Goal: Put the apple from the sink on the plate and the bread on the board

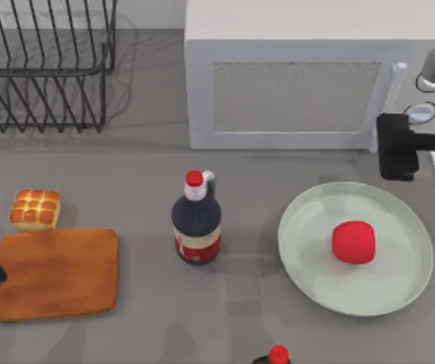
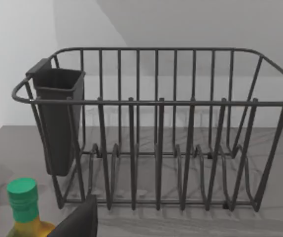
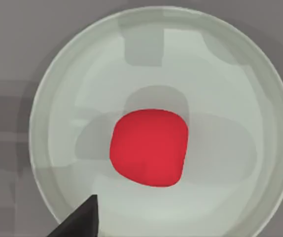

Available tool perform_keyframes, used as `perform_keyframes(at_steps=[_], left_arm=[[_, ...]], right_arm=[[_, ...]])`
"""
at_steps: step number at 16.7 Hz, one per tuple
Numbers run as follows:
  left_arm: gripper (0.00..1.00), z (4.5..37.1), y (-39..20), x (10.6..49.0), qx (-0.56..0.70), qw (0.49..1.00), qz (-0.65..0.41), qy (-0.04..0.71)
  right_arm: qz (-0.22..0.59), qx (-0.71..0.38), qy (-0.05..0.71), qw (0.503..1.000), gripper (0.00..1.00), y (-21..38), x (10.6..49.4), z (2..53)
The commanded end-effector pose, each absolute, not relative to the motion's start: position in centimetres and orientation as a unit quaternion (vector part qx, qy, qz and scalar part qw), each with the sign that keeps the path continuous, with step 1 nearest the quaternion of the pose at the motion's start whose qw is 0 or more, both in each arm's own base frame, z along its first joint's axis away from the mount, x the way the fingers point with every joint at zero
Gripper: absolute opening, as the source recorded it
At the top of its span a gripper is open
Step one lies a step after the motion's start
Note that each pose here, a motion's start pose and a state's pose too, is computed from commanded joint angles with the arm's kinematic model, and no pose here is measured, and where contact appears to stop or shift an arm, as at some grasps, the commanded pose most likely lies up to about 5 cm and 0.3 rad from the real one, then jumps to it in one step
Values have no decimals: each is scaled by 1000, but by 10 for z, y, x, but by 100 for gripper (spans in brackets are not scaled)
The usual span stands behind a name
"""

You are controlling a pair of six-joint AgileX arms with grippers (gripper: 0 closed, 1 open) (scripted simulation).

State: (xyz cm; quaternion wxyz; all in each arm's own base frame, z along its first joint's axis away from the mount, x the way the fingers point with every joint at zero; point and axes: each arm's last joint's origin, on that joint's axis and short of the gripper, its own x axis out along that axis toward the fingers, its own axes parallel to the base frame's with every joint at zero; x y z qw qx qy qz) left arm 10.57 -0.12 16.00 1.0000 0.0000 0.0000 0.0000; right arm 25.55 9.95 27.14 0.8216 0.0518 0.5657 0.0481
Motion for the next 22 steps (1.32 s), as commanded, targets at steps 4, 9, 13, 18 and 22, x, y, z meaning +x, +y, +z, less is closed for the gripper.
perform_keyframes(at_steps=[4, 9, 13, 18, 22], left_arm=[[100, 160, -1, 106, 0, 1000, 0, 0], [100, 160, -1, 106, 0, 1000, 0, 0], [100, 160, -1, 106, 0, 1000, 0, 0], [100, 160, -1, 106, 0, 1000, 0, 0], [100, 160, -1, 106, 0, 1000, 0, 0]], right_arm=[[67, 68, 423, 901, 100, 55, 196, 273], [56, 55, 219, 973, 100, 19, 132, 234], [28, 27, 84, 996, 100, 6, 110, 191], [1, 1, 3, 1000, 100, -1, 106, 161], [0, 0, 0, 1000, 100, -1, 106, 160]])
